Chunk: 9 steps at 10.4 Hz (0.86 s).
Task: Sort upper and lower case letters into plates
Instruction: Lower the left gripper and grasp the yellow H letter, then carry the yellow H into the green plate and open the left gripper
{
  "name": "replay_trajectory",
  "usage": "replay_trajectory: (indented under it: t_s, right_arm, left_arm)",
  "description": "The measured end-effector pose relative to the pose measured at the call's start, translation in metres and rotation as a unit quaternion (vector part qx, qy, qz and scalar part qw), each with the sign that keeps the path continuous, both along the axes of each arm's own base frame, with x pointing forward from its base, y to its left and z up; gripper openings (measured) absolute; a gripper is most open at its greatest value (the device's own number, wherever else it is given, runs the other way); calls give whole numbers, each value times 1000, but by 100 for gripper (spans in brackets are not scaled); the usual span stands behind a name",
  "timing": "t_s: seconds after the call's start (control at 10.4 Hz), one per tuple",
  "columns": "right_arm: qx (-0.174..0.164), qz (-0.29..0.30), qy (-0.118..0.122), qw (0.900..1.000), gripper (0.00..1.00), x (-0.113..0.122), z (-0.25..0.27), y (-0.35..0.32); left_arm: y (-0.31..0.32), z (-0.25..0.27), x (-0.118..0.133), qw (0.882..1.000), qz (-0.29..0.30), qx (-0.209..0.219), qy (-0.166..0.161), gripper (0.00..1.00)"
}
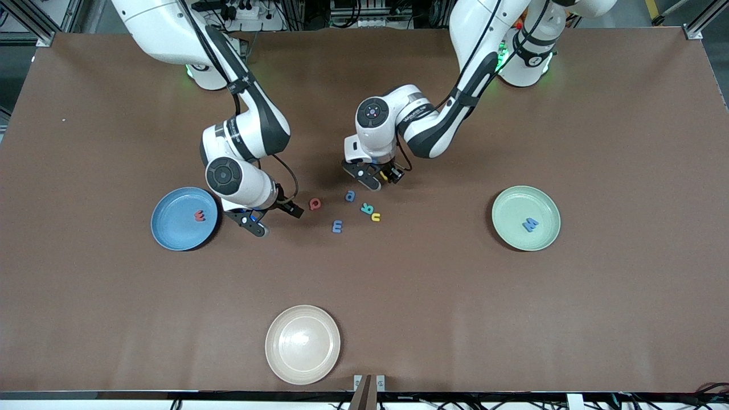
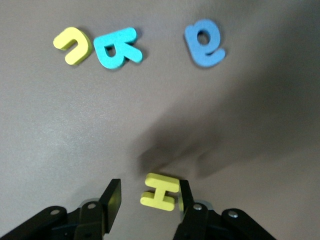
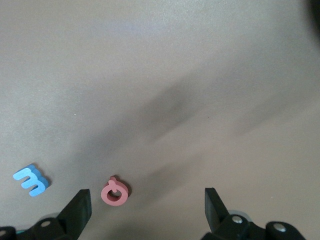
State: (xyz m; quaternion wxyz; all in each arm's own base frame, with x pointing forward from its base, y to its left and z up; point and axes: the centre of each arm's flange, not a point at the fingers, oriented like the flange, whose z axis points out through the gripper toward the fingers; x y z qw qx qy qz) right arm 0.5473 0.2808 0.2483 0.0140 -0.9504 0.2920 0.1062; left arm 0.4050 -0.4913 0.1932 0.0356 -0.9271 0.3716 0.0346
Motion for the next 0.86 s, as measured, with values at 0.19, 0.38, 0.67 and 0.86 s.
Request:
replay_trajectory:
  t_s: [0.19,0.38,0.67,0.86]
  right_arm:
    - [0,0,0,1000,100,0,0,0]
    - [-1,0,1,1000,100,-1,-1,-1]
    - [-1,-1,2,1000,100,-1,-2,-1]
    - [-2,-1,3,1000,100,-1,-2,-2]
  left_arm:
    - [4,-2,2,1000,-19,1,3,55]
    - [2,-2,-1,1000,-23,0,5,54]
    - [0,-8,-10,1000,-29,-6,5,54]
    - [3,-16,-17,999,-32,-14,3,54]
